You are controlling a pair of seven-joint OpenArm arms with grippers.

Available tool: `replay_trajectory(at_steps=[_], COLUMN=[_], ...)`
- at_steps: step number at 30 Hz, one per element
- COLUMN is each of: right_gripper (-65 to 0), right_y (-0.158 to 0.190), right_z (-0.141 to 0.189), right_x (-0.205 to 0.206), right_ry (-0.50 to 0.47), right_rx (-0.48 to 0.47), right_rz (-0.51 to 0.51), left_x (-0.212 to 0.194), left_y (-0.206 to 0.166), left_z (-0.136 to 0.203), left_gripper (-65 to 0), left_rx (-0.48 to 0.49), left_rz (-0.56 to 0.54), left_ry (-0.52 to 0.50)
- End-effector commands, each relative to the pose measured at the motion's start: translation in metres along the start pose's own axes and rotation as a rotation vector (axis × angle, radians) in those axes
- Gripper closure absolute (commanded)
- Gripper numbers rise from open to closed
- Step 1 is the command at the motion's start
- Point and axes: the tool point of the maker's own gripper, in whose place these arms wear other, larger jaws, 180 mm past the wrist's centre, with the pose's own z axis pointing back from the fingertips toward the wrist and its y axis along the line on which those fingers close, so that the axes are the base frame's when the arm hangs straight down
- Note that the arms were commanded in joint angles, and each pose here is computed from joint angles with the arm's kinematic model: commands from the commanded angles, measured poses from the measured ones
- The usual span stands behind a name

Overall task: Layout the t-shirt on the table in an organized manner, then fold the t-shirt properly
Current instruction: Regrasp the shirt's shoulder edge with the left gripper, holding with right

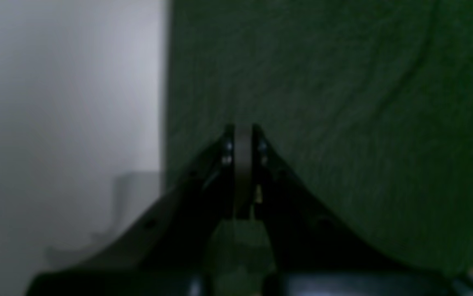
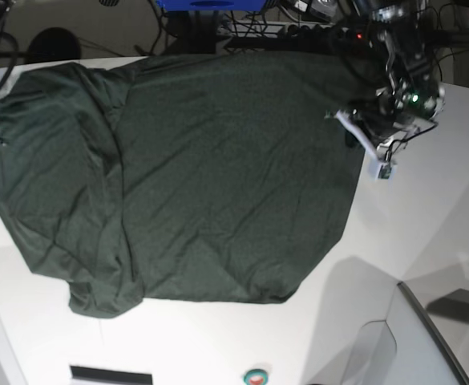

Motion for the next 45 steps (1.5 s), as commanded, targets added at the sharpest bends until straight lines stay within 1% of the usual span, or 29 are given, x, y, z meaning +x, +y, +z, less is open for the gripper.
replay_trajectory(at_steps=[1,2,5,8,11,14,16,18,21,23,27,29,31,34,37,41,45], right_gripper=[-1.5,-3.6,0.0,-0.5,-0.5,-0.5,-0.5,-0.5,-0.5,-0.5,-0.5,-0.5,-0.5,-0.5,-0.6,-0.6,-0.6], right_y=[-0.003,0.001,0.013,0.021,0.023,0.023,0.026,0.018,0.018,0.011,0.011,0.011,0.014,0.024,0.031,0.033,0.019], right_z=[0.001,-0.002,-0.012,-0.022,-0.032,-0.041,-0.047,-0.052,-0.059,-0.06,-0.061,-0.061,-0.061,-0.066,-0.074,-0.079,-0.077], right_x=[0.011,0.012,0.007,0.007,-0.001,-0.007,-0.004,-0.004,0.003,0.008,0.029,0.038,0.045,0.055,0.055,0.06,0.071], right_ry=[-0.03,-0.03,-0.005,-0.008,0.003,0.024,0.017,0.025,0.022,0.022,-0.007,-0.028,-0.034,-0.025,-0.04,-0.044,-0.058], right_rx=[-0.003,0.007,0.035,0.058,0.07,0.078,0.089,0.081,0.09,0.081,0.088,0.088,0.092,0.105,0.117,0.128,0.097], right_rz=[0.014,0.02,0.029,0.022,-0.003,-0.027,-0.046,-0.062,-0.09,-0.099,-0.115,-0.117,-0.115,-0.07,-0.058,-0.084,-0.106], left_x=[0.013,0.013,0.013,0.013,0.022,0.014,0.011,0.009,0.012,0.021,0.045,0.049,0.053,0.056,0.055,0.053,0.064], left_y=[0.004,0.003,0.001,0.0,0.0,0.007,0.007,0.004,0.006,0.007,0.005,0.008,0.009,0.007,0.003,0.007,0.01], left_z=[-0.001,-0.006,-0.013,-0.015,-0.016,-0.024,-0.033,-0.041,-0.048,-0.05,-0.056,-0.06,-0.063,-0.068,-0.075,-0.076,-0.075], left_gripper=[0.0,0.0,0.0,0.0,0.0,0.0,0.0,0.0,0.0,0.0,0.0,0.0,0.0,0.0,0.0,0.0,0.0], left_rx=[0.005,-0.004,-0.019,-0.025,-0.025,0.024,0.022,0.006,-0.003,-0.006,-0.019,-0.003,0.004,-0.005,-0.022,-0.021,-0.016], left_rz=[0.004,0.012,0.028,0.033,0.032,0.056,0.078,0.096,0.104,0.106,0.114,0.142,0.159,0.171,0.184,0.189,0.19], left_ry=[-0.032,-0.025,-0.017,-0.013,-0.061,-0.056,-0.06,-0.046,-0.041,-0.052,-0.083,-0.081,-0.088,-0.112,-0.1,-0.092,-0.113])
